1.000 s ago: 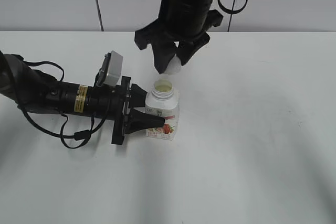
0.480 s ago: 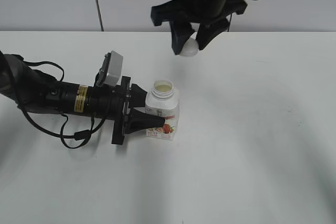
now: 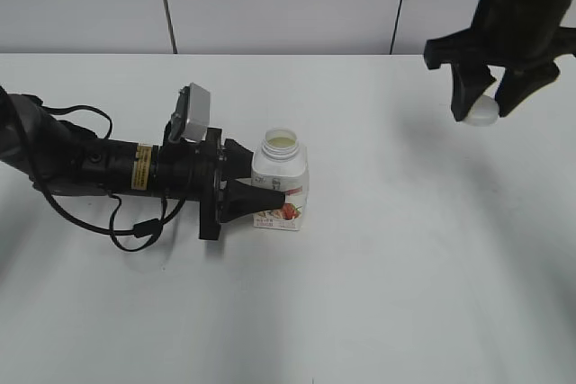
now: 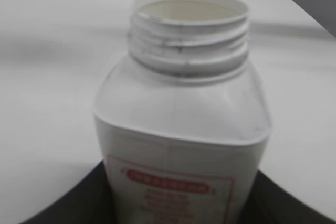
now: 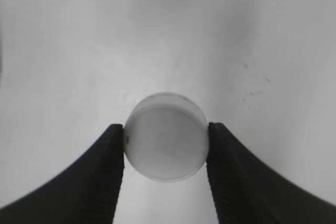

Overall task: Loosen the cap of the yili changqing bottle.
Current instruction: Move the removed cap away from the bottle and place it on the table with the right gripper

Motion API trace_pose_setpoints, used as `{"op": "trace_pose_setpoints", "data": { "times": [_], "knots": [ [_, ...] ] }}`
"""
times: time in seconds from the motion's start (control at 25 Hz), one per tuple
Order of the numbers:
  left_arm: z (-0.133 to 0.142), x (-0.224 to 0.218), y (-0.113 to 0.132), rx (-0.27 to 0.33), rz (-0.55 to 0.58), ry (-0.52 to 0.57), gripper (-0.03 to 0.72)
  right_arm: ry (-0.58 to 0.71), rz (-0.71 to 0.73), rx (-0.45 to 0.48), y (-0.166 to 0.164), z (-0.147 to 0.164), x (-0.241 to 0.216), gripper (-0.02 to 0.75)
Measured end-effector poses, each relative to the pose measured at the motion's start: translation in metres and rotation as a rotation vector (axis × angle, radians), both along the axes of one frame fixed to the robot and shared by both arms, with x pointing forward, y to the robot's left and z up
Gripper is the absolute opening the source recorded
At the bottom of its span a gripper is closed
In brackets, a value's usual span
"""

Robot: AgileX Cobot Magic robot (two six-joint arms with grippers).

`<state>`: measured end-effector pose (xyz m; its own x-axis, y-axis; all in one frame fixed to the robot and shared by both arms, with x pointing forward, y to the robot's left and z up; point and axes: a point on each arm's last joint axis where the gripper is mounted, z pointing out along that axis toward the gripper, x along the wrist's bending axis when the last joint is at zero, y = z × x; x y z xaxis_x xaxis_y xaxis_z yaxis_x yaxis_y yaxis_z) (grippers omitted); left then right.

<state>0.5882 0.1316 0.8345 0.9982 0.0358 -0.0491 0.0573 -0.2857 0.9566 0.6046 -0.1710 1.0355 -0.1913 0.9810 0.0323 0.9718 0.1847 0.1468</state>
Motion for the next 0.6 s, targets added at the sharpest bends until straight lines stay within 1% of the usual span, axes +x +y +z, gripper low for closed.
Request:
{"op": "trace_pose_setpoints", "data": {
  "times": [0.12,0.24,0.4,0.6],
  "knots": [
    [0.000,0.001,0.000,0.000,0.013,0.002,0.352,0.027,-0.047,-0.014,-0.022,-0.015,-0.007,0.385],
    [0.000,0.001,0.000,-0.002,0.018,0.003,0.352,0.022,-0.088,-0.012,-0.038,-0.041,-0.011,0.385],
    [0.000,0.002,0.000,-0.002,0.024,0.003,0.352,-0.047,-0.103,0.007,-0.045,-0.076,-0.016,0.385],
    [0.000,0.002,0.000,-0.002,0.025,0.003,0.351,-0.037,-0.107,0.008,-0.043,-0.114,-0.011,0.385]
  ]
}}
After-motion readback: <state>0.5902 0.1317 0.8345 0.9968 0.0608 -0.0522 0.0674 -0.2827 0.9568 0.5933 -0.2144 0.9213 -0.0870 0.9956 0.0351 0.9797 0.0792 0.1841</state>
